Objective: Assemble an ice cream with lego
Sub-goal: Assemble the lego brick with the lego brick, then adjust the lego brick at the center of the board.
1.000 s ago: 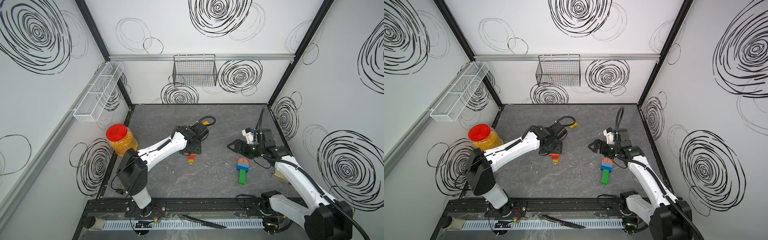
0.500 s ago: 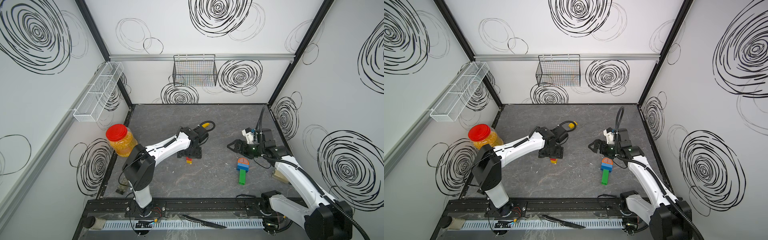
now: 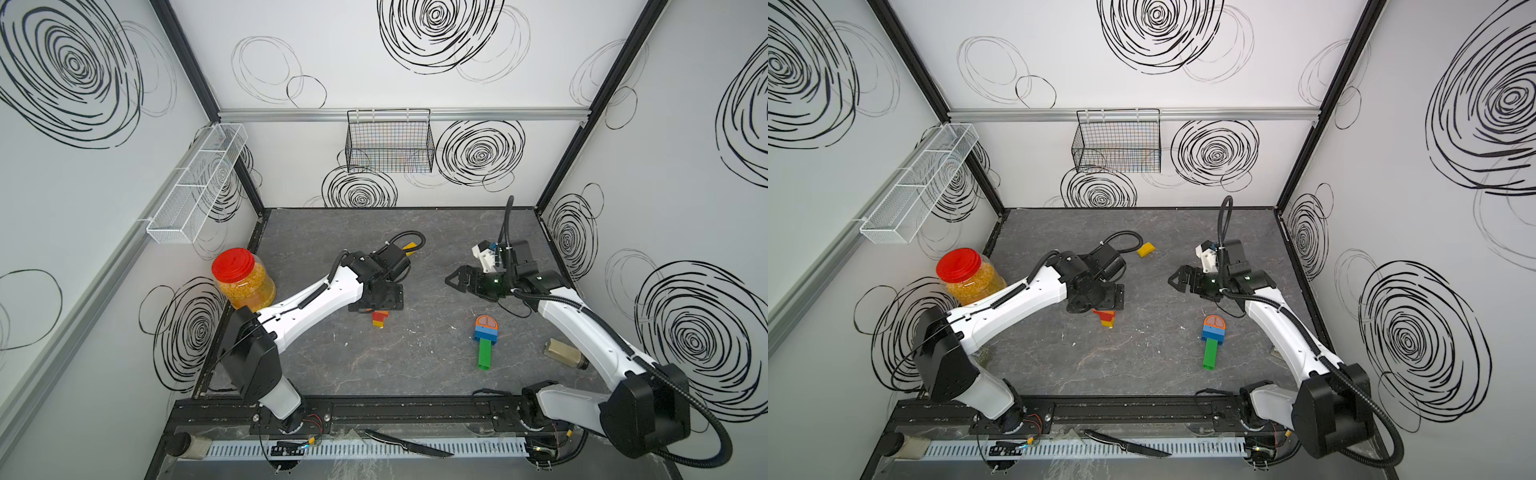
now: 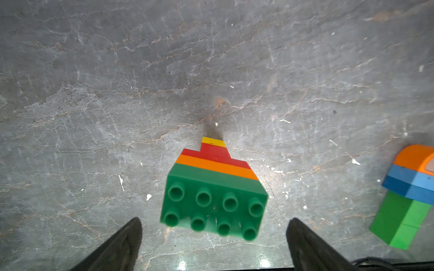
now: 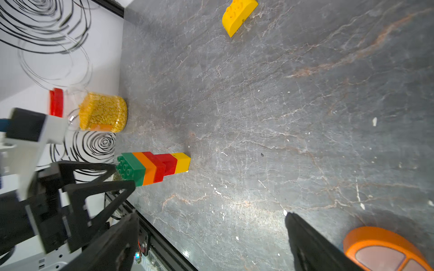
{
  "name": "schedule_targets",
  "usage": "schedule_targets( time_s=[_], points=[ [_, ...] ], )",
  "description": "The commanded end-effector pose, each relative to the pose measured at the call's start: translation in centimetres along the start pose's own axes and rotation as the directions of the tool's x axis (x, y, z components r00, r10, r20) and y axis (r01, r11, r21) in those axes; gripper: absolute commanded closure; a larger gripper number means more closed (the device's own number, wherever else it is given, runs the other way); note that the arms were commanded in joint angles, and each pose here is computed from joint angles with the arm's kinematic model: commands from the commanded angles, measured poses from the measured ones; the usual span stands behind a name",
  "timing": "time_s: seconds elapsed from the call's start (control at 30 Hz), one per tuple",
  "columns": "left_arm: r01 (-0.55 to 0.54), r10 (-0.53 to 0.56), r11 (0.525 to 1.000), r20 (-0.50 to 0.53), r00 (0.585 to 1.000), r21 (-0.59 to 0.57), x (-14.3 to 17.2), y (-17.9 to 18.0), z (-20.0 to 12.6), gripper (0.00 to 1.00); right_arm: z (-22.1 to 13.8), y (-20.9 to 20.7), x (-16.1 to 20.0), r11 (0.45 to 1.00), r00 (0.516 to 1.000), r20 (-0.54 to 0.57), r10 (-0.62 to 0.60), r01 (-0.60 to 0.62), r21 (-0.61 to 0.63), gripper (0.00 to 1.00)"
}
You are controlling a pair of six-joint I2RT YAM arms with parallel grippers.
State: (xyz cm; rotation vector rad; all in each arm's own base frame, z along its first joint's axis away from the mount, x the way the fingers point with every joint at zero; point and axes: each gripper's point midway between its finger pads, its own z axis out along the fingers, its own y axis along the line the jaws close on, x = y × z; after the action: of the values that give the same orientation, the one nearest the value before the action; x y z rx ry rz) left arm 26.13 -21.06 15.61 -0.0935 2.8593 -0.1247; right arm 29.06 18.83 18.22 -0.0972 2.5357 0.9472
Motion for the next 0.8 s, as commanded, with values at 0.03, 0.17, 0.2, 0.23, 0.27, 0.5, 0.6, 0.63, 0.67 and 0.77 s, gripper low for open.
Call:
schedule_targets(
  time_s=[0.03, 0.17, 0.2, 0.23, 0.27, 0.5, 0.6, 0.63, 0.67, 0.77],
  points=[
    [0.038, -0.044, 0.997, 0.085, 0.995, 0.073, -1.7, 0.4, -2.7, 0.01, 1.5, 0.7, -2.3, 0.995, 0.997, -0.001, -0.077, 0.077, 0.056, 0.00],
    [0.077, -0.095, 0.988, 0.125, 0.988, 0.137, -2.8, 1.8, -4.1, 0.01, 3.9, 0.8, -4.4, 0.990, 0.996, -0.017, -0.088, 0.090, 0.112, 0.00],
    [0.085, -0.105, 0.985, 0.135, 0.985, 0.150, -3.1, 2.2, -4.3, 0.01, 4.4, 0.8, -4.8, 0.988, 0.996, -0.018, -0.090, 0.091, 0.125, 0.00],
    [0.095, -0.119, 0.982, 0.143, 0.983, 0.164, -3.4, 2.7, -4.5, 0.01, 5.0, 0.7, -5.3, 0.985, 0.996, -0.020, -0.091, 0.093, 0.144, 0.00],
    [0.108, -0.134, 0.979, 0.147, 0.980, 0.174, -3.6, 3.3, -4.5, 0.01, 5.7, 0.6, -5.9, 0.982, 0.995, -0.017, -0.097, 0.098, 0.160, 0.00],
    [0.148, -0.180, 0.969, 0.156, 0.971, 0.199, -4.3, 7.1, -3.7, 0.01, 10.4, -0.5, -9.1, 0.952, 0.995, -0.022, -0.093, 0.095, 0.291, 0.00],
    [0.159, -0.192, 0.966, 0.155, 0.969, 0.203, -4.4, 8.4, -3.1, 0.01, 12.3, -1.4, -10.8, 0.922, 0.995, -0.003, -0.102, 0.096, 0.375, 0.00],
    [0.164, -0.198, 0.964, 0.153, 0.968, 0.207, -4.4, 8.8, -2.9, 0.01, 13.1, -1.8, -11.3, 0.913, 0.995, 0.002, -0.095, 0.086, 0.400, 0.00],
    [0.171, -0.204, 0.963, 0.152, 0.967, 0.210, -4.5, 9.2, -2.8, 0.01, 13.9, -2.2, -11.8, 0.908, 0.996, 0.006, -0.084, 0.074, 0.412, 0.01],
    [0.184, -0.218, 0.959, 0.147, 0.965, 0.216, -4.4, 10.1, -2.3, 0.01, 16.2, -3.4, -12.9, 0.887, 0.997, 0.023, -0.067, 0.049, 0.459, 0.03]
  ],
)
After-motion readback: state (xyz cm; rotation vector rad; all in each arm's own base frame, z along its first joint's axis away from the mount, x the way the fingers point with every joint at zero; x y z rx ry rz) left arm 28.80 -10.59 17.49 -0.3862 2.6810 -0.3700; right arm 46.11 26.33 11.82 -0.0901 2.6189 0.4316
